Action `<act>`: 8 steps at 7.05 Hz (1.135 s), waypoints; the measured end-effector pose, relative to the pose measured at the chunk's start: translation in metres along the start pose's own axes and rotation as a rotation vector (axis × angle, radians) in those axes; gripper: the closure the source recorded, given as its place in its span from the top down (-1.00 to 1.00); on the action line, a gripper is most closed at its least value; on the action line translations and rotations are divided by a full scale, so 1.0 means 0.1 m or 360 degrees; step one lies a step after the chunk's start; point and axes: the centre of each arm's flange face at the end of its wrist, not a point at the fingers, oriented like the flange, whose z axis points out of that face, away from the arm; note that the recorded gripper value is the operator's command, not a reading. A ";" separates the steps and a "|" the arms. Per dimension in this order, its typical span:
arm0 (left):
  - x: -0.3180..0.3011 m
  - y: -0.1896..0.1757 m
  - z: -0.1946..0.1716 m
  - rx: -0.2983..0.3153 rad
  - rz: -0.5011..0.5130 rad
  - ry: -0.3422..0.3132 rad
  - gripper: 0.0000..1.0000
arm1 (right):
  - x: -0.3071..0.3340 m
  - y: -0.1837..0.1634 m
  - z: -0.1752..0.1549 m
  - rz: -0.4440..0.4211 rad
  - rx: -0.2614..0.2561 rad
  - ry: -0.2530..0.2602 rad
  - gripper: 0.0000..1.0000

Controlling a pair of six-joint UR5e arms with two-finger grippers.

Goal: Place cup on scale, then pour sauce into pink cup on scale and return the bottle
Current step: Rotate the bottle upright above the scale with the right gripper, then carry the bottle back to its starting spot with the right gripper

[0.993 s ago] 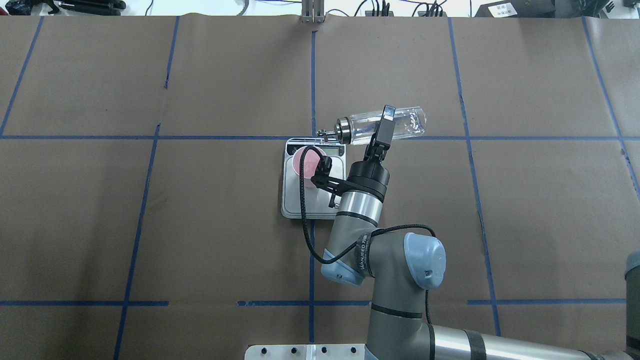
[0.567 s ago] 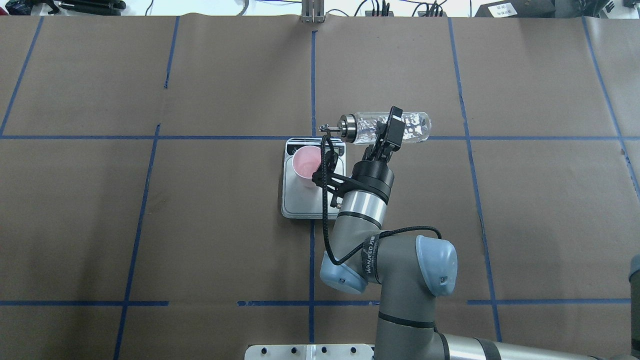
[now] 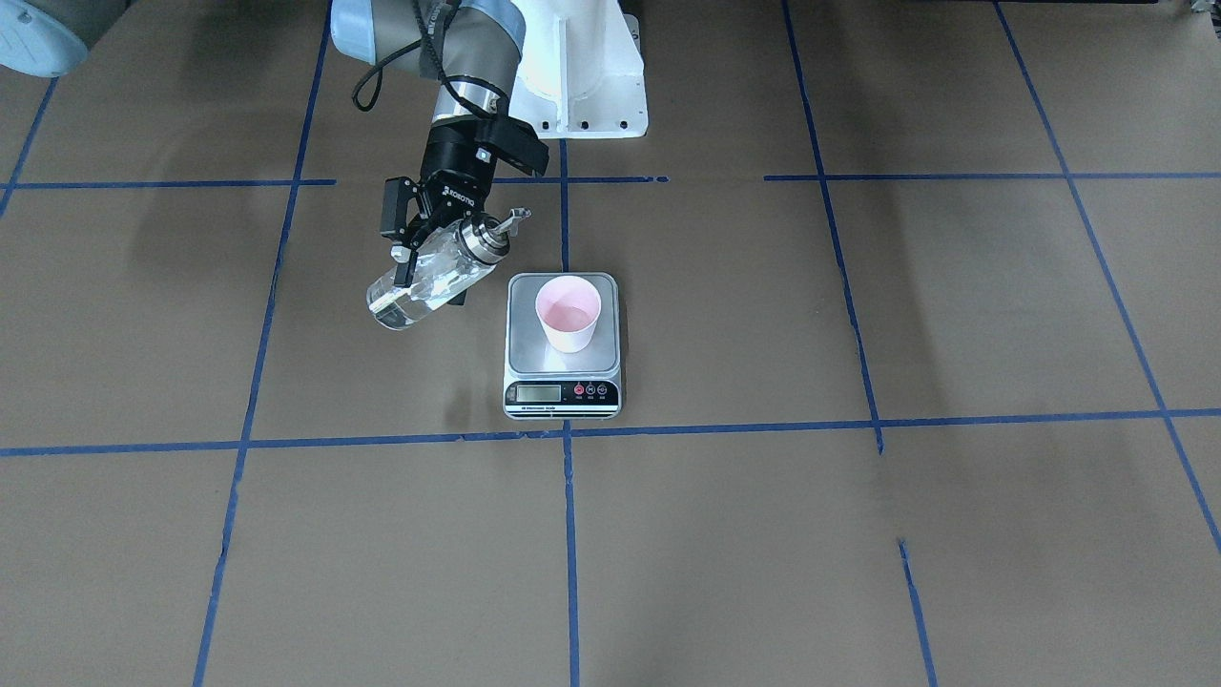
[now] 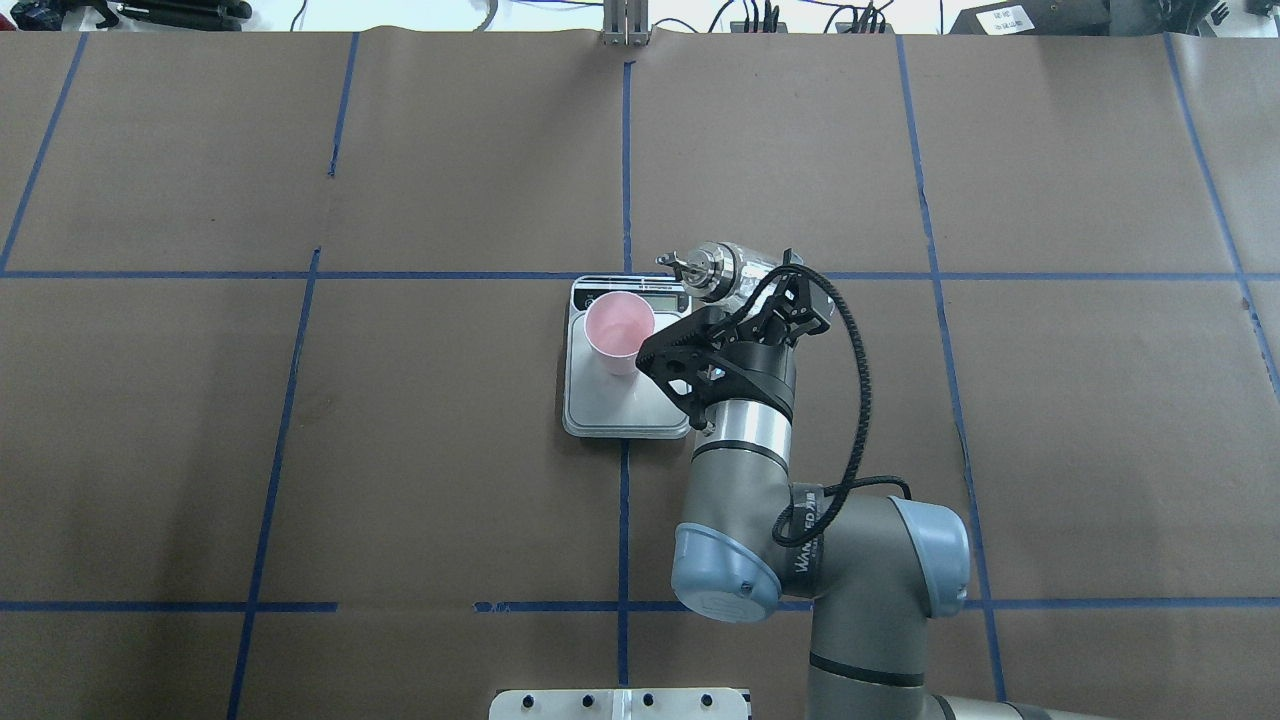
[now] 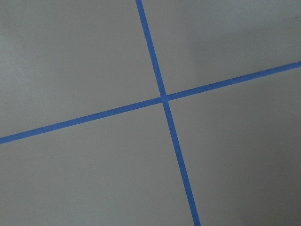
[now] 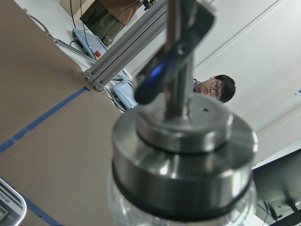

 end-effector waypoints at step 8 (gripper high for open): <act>0.05 -0.03 -0.06 0.0031 0.0034 -0.0009 1.00 | 0.85 0.73 -0.09 0.1142 0.0077 -0.0546 -1.00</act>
